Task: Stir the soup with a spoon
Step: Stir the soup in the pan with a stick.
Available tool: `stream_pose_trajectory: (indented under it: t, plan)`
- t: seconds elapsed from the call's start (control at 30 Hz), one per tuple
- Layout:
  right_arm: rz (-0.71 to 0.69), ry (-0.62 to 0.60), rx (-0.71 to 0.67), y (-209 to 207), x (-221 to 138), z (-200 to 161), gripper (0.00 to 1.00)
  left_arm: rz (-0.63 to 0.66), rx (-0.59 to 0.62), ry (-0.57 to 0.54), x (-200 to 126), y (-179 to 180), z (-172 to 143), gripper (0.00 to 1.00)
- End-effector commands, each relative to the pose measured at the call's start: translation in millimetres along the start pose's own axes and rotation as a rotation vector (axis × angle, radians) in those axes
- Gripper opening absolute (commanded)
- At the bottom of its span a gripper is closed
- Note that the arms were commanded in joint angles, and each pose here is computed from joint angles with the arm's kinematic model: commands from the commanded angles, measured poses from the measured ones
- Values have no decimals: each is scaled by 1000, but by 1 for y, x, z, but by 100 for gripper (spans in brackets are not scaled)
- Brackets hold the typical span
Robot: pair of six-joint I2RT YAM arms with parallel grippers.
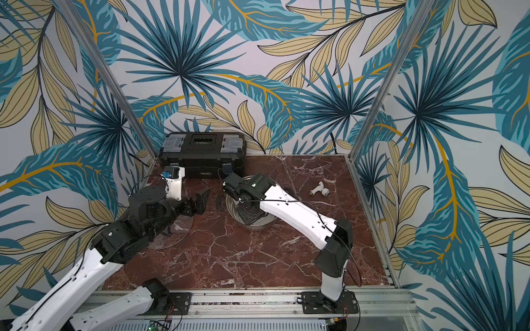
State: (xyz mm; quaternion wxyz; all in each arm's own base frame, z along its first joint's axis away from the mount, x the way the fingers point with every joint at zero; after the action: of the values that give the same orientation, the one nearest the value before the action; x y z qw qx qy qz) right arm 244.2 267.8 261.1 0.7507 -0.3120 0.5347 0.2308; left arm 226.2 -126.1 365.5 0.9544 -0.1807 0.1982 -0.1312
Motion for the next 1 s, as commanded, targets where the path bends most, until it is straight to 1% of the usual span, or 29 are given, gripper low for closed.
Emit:
stream_pose_trajectory:
  t: [0.0, 0.23, 0.37, 0.5, 0.57, 0.73, 0.97]
  plan:
    - [15, -18, 21, 0, -16, -15, 0, 11, -18, 8, 2, 3, -6, 100]
    - [-12, 26, 27, -2, -20, -45, 0, 10, -23, 15, 3, 2, -6, 100]
    - [-88, 87, 11, -12, -16, -63, 0, 14, -18, 24, 4, 2, -7, 100]
    - [-177, 140, -2, -26, -13, -71, 0, 7, -24, 16, 7, 1, -6, 100]
    - [-221, 149, 3, -35, -12, -70, 0, 0, -26, 24, 9, -1, -7, 100]
    - [-278, 137, 20, -50, -12, -58, 0, -12, -44, 36, 14, -5, -8, 100]
    - [-266, 108, -3, -50, -3, -32, 0, -12, -69, 41, 15, -4, -10, 100]
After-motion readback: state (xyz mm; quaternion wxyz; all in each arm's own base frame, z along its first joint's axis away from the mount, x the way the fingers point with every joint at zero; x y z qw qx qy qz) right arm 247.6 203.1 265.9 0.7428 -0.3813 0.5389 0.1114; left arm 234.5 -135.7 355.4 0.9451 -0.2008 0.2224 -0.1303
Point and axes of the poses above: each gripper's point midway between its finger pads, its own x axis out along the fingers, its own y axis along the line the jaws close on, z = x × y, the point moved 5 cm from there along -x, back along the fingers, and after that the axes turned 14 degrees about -x, right-handed, at the moved point
